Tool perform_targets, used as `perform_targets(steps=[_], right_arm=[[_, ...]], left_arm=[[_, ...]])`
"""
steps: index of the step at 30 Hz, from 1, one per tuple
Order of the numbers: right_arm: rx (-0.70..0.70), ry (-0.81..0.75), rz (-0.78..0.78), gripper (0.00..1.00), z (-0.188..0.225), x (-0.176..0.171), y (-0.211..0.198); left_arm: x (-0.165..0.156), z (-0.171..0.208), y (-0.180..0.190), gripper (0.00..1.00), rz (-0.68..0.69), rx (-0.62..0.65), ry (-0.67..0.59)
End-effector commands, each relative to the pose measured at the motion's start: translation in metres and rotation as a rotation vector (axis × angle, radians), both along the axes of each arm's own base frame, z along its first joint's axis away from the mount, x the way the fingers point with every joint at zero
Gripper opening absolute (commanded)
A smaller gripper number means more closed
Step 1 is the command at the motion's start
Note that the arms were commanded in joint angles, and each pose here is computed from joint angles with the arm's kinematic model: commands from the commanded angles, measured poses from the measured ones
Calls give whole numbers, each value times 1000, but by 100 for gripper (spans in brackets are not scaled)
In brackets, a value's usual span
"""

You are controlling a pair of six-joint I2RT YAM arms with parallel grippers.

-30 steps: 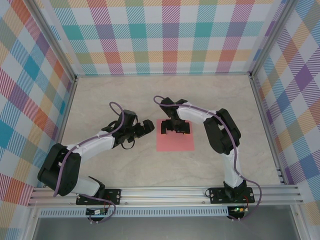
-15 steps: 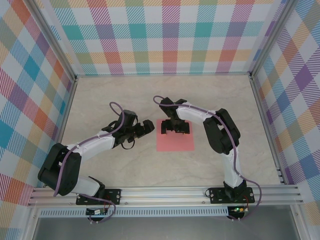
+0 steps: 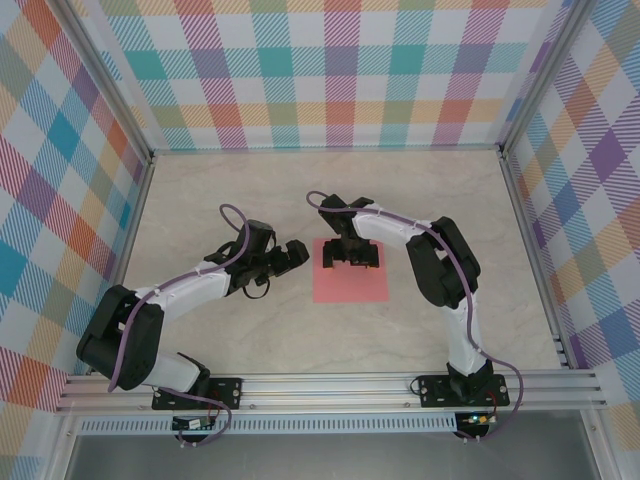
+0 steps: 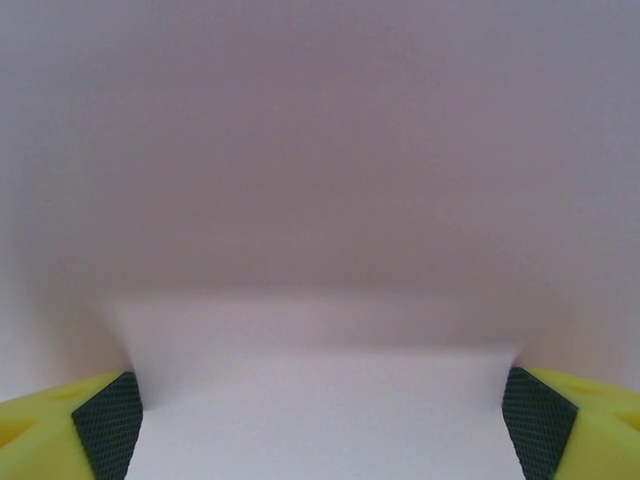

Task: Fold a paper plane with a square sheet of paper (pick it up from the middle)
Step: Fold the square sheet of paper in half at the center of the table.

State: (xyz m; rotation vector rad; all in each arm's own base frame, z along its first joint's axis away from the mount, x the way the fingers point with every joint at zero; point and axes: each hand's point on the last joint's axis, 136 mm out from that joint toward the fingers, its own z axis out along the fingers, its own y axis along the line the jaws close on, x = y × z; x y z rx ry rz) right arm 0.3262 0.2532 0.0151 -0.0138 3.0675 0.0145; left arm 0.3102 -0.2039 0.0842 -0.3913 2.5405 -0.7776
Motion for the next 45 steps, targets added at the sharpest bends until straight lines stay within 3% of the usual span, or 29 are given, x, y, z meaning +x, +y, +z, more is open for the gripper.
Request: perform_targets(steps=[1,19,24,27,32,45], right_arm=[[-70,111,-3,93,-34,-21,-11],[-63,94,8,84,-24,-14,-7],[-59,80,18,85,-14,-9,-5],[-57,45,28,94,2,-1,-3],[-25,15,20,99,13,10,2],[-80,139,-23,100,-38,-15,-12]], left_arm=[[-2,0,-4,100,-11,7,6],[-2,2,-3,100,-11,9,4],[-2,3,-3,100,-13,11,4],[-2,3,-3,100,-14,11,5],[-2,3,-4,100,-14,9,5],[-4,1,-1,100,-13,19,8]])
